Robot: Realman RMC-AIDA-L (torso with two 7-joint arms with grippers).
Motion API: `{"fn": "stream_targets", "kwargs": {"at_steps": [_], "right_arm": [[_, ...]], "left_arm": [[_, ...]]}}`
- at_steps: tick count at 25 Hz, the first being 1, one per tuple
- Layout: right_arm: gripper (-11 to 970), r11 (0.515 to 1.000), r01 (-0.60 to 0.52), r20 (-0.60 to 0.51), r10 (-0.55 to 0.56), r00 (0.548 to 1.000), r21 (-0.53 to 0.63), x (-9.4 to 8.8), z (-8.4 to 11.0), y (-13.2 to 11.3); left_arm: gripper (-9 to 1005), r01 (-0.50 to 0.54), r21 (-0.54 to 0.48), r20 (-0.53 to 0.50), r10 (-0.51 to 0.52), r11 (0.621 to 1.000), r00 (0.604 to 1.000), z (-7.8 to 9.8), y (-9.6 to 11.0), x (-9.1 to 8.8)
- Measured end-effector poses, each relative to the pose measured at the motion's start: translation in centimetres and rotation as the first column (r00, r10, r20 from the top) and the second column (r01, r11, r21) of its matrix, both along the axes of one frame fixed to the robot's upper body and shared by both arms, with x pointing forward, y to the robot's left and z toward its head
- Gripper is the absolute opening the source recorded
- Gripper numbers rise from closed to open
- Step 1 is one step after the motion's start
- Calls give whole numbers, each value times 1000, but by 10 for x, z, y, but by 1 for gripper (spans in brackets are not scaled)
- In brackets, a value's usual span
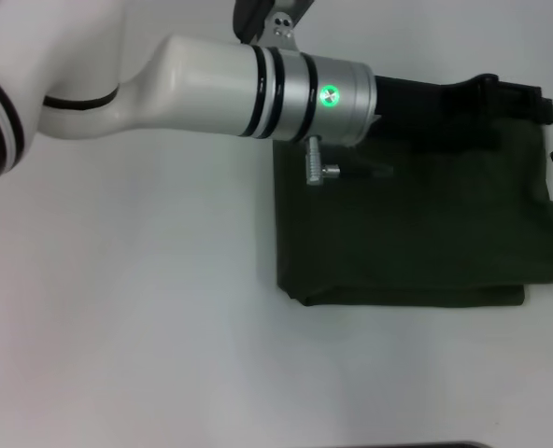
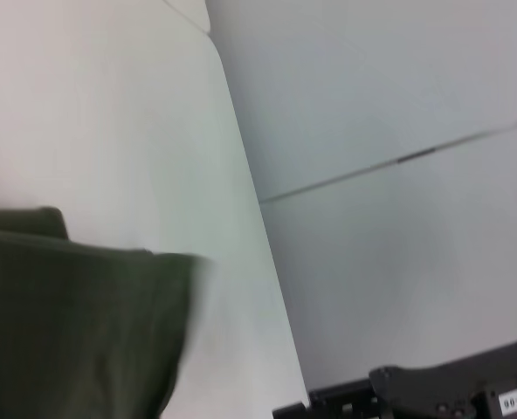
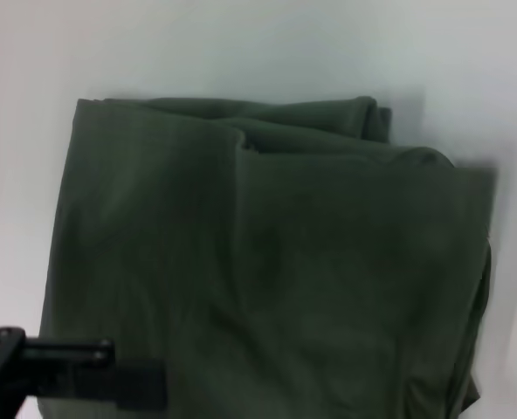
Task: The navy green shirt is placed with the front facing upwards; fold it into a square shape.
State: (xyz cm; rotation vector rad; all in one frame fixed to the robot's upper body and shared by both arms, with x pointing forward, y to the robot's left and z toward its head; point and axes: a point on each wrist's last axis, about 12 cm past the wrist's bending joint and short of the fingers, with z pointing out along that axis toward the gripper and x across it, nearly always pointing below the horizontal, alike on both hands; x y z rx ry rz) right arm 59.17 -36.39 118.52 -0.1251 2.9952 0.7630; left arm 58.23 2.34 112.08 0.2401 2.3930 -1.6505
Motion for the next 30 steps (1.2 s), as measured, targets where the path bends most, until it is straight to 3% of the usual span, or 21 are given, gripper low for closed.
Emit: {"fn": "stream_targets", "kwargs": {"at_steps": [9,19,21,25,30], "right_arm": [[825,1000,-5,5,5,1000,-11,1,0,1],[825,1000,-11,29,12,1000,-10,7,1,8],[825,1000,-16,30,16,999,-7,8,1,10],[825,1000,-18,37,18,999,-2,10,2,13],[824,998,-56,7,56,998,25,6,-1,21]], "left_arm": [[650,1,22,22,-2,1000,1000,1,15,7],[649,87,119,70,-96,989,993,5,72,19],[649,152,156,107,-170,976,980,8,92,17],[648,214,200,118,-240,956,964,13,107,15],[648,184,176,103,-204,967,973,17,134,17]]}}
